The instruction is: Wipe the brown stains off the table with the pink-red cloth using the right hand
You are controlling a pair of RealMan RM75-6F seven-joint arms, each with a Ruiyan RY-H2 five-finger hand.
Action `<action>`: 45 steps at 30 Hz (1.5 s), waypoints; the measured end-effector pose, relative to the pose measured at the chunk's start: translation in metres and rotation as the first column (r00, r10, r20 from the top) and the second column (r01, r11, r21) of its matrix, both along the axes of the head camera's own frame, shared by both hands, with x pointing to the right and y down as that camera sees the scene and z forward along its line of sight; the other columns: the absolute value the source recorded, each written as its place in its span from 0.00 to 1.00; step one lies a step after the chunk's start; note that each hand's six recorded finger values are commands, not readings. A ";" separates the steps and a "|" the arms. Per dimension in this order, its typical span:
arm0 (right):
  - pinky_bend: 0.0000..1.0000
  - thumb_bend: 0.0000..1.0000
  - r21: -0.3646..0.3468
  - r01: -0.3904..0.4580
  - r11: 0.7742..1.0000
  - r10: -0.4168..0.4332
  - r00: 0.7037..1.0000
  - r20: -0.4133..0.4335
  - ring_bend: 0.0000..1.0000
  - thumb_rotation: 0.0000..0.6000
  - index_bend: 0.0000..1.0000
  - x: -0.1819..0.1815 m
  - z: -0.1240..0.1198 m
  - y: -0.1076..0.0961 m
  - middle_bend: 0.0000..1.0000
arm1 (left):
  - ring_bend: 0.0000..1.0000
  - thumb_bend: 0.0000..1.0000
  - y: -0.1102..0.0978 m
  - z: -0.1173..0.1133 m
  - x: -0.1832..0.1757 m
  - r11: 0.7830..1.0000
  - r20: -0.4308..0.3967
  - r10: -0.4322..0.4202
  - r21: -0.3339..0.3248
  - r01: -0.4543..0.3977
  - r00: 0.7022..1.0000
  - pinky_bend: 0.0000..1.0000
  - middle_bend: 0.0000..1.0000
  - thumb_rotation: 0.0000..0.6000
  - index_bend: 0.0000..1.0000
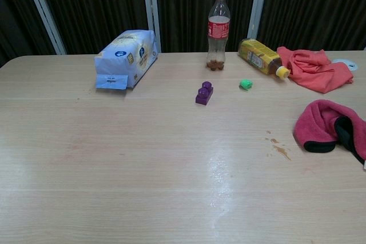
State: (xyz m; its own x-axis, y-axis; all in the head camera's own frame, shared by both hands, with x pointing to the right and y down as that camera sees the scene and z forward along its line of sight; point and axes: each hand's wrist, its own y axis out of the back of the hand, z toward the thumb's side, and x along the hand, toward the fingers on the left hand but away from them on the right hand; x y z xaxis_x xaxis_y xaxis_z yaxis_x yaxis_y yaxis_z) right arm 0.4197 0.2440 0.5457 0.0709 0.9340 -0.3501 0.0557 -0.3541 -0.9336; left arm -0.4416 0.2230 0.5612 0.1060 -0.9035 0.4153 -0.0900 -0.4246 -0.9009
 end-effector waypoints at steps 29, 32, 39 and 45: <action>0.03 0.00 -0.164 -0.022 0.986 0.018 1.000 -0.023 0.00 1.00 0.00 -0.025 0.045 -0.033 0.00 | 0.00 0.00 -0.001 0.001 0.001 1.000 -0.008 -0.006 -0.003 0.006 1.000 0.00 0.00 1.00 0.00; 0.03 0.00 -0.198 -0.017 0.980 0.007 0.999 -0.053 0.00 1.00 0.00 -0.032 0.059 -0.042 0.00 | 0.00 0.00 -0.001 0.000 0.000 1.000 -0.010 -0.010 -0.003 0.010 1.000 0.00 0.00 1.00 0.00; 0.03 0.00 -0.263 -0.026 0.964 -0.006 0.993 -0.119 0.00 1.00 0.00 -0.049 0.098 -0.062 0.00 | 0.00 0.00 -0.001 0.000 0.000 1.000 -0.017 -0.009 -0.008 0.009 1.000 0.00 0.00 1.00 0.00; 0.03 0.00 -0.306 -0.033 0.952 -0.036 0.976 -0.216 0.00 1.00 0.00 -0.046 0.122 -0.076 0.00 | 0.00 0.00 -0.002 0.002 0.002 1.000 -0.031 -0.010 -0.016 0.009 0.999 0.00 0.00 1.00 0.00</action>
